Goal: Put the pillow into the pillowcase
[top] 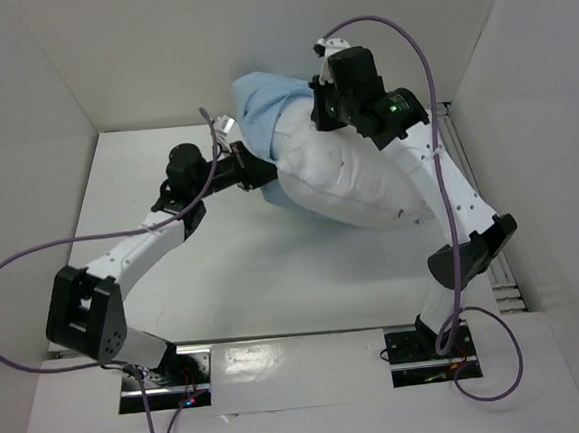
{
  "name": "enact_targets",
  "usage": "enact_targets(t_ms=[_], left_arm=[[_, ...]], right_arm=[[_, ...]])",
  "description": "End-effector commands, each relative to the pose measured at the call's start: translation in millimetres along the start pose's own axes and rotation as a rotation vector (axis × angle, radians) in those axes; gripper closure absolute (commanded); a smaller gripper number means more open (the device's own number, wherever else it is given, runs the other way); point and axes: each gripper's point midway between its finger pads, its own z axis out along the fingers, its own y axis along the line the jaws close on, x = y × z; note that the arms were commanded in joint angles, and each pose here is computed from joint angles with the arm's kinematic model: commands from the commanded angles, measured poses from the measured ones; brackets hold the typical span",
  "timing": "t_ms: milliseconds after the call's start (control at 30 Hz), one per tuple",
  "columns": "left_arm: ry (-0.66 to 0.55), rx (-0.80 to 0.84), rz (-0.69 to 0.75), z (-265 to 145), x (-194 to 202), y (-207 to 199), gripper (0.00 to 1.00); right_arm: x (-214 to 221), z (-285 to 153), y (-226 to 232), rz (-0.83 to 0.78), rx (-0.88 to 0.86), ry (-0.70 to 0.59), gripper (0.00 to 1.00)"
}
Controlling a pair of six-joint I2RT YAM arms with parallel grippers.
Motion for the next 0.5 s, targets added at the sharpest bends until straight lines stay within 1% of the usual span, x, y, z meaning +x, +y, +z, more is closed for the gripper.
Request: enact_targets(t_ms=[0, 33, 67, 100, 133, 167, 200, 233, 267, 300, 333, 367, 400, 433, 467], left_arm=[[-0.035, 0.334, 0.139, -39.6, -22.2, -111.3, 1.0], [-0.031, 0.356, 0.107, -47.6, -16.6, -118.2, 1.0], [-0.001, 0.352, 0.062, -55.0, 5.7, -108.4, 1.0], [-0.013, 0.393, 0.059, -70.6, 10.2, -124.3, 1.0], [0.007, 0.414, 0.043, -78.4, 23.6, -128.9, 1.0], [0.041, 0.401, -0.007, -86.4, 47.2, -117.7, 1.0], [0.033, 0.42, -0.019, -101.3, 51.9, -130.3, 1.0], [0.042, 0.411, -0.041, -108.5, 64.7, -126.2, 1.0], [0.044, 0.409, -0.045, -114.6, 68.9, -129.0, 1.0], [0.025, 0.429, -0.005, -127.4, 67.3, -144.1, 1.0], [0.045, 0.385, -0.038, -128.3, 69.5, -141.5, 1.0], [0.034, 0.369, -0.026, -130.2, 66.1, -144.2, 1.0], [0.032, 0.361, 0.016, -131.6, 63.7, -146.7, 1.0], [0.022, 0.367, 0.045, -133.1, 53.1, -157.8, 1.0], [0.027, 0.36, 0.046, -133.6, 49.4, -161.5, 1.0]], right_arm=[[-42.8, -8.0, 43.2, -0.072, -0.025, -0.166, 1.0], [-23.1, 11.0, 50.0, -0.091, -0.021, -0.116, 1.0], [-12.3, 22.5, 56.3, -0.087, -0.024, -0.106, 1.0], [33.6, 50.9, 55.8, -0.098, -0.009, -0.002, 1.0], [51.5, 63.0, 53.9, -0.093, -0.002, 0.026, 1.0], [82.5, 81.0, 49.3, -0.095, 0.01, 0.073, 1.0], [99.3, 93.0, 44.1, -0.074, 0.019, 0.106, 1.0], [121.8, 106.5, 36.1, -0.069, 0.039, 0.15, 1.0], [128.5, 113.0, 25.6, -0.051, 0.06, 0.164, 1.0], [130.5, 116.8, 19.3, -0.045, 0.073, 0.172, 1.0], [133.5, 120.6, 14.3, -0.042, 0.083, 0.181, 1.0], [123.3, 121.9, 4.3, -0.029, 0.11, 0.154, 1.0], [113.5, 121.2, 0.9, -0.019, 0.114, 0.134, 1.0], [99.4, 119.4, -0.8, -0.008, 0.114, 0.104, 1.0], [63.4, 109.1, -2.2, -0.006, 0.121, 0.033, 1.0]])
